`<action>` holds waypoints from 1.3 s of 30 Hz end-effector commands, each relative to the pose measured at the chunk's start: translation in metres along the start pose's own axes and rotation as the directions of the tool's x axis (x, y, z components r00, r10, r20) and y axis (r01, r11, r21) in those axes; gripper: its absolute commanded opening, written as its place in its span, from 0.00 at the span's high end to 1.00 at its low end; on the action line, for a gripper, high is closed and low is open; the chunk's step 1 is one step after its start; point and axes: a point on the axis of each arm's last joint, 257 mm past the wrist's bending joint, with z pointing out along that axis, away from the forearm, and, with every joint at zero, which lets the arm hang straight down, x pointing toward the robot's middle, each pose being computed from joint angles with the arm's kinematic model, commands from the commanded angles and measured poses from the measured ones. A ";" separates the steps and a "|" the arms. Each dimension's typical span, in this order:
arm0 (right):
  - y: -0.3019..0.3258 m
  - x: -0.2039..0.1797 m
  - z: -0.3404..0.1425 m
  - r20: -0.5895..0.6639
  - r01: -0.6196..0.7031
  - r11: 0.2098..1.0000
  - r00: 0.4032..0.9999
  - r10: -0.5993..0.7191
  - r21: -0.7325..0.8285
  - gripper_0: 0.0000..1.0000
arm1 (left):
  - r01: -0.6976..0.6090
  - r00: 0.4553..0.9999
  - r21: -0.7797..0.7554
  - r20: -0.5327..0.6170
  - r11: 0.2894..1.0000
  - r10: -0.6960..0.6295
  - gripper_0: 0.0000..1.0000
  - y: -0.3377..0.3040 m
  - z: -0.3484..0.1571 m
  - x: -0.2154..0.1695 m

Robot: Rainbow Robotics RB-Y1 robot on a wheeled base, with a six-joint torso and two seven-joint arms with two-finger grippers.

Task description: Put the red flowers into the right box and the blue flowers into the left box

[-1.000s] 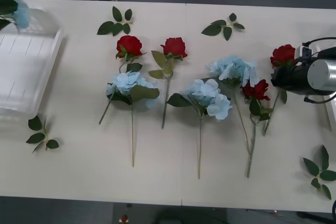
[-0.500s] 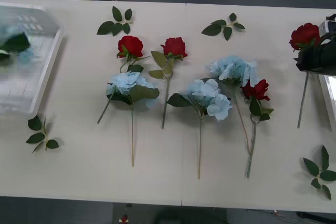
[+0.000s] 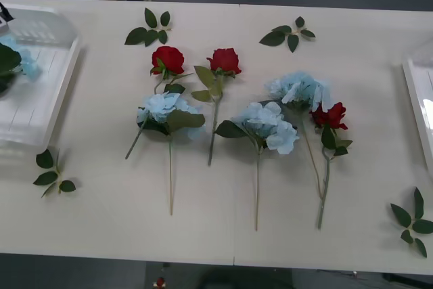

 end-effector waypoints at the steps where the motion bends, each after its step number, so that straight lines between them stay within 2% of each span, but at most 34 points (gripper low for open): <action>1: -0.056 -0.019 -0.011 0.030 0.103 0.987 0.994 -0.107 0.121 1.00 | -0.094 0.976 0.030 0.198 0.995 0.086 0.00 -0.008 -0.062 -0.062; 6: -0.093 -0.001 0.003 0.009 0.070 0.980 0.997 -0.073 0.188 1.00 | -0.095 0.920 0.141 0.392 0.985 0.033 0.00 -0.057 -0.060 -0.123; 10: -0.116 0.015 0.015 0.002 0.057 0.971 0.998 -0.059 0.233 1.00 | -0.038 0.880 0.241 0.468 0.970 -0.082 0.00 -0.089 -0.032 -0.155; 16: -0.135 0.032 0.034 0.016 0.044 0.963 0.999 -0.050 0.267 1.00 | 0.056 0.819 0.299 0.532 0.953 -0.215 0.00 -0.116 0.016 -0.189; 23: -0.134 0.038 0.046 0.039 0.043 0.961 0.998 -0.055 0.273 1.00 | 0.003 0.832 0.261 0.534 0.965 -0.147 0.00 -0.140 0.030 -0.214; 31: -0.131 0.040 0.050 0.038 0.049 0.962 0.997 -0.062 0.269 0.99 | 0.033 0.847 0.316 0.494 0.948 -0.195 0.00 -0.164 0.056 -0.227; 34: -0.131 0.040 0.049 0.039 0.052 0.962 0.997 -0.065 0.269 0.66 | 0.032 0.856 0.306 0.483 0.952 -0.184 0.00 -0.168 0.064 -0.233; 35: -0.130 0.040 0.050 0.039 0.053 0.962 0.997 -0.065 0.268 0.51 | 0.032 0.859 0.301 0.478 0.953 -0.180 0.00 -0.169 0.066 -0.235; 36: -0.130 0.041 0.050 0.038 0.052 0.962 0.997 -0.064 0.267 0.42 | 0.033 0.860 0.299 0.477 0.954 -0.179 0.00 -0.170 0.068 -0.236; 37: -0.130 0.041 0.050 0.039 0.049 0.963 0.997 -0.061 0.264 0.25 | 0.033 0.864 0.294 0.472 0.955 -0.175 0.00 -0.171 0.070 -0.238; 39: -0.128 0.041 0.051 0.039 0.048 0.965 0.997 -0.060 0.259 0.06 | 0.034 0.868 0.296 0.465 0.955 -0.175 0.00 -0.175 0.074 -0.243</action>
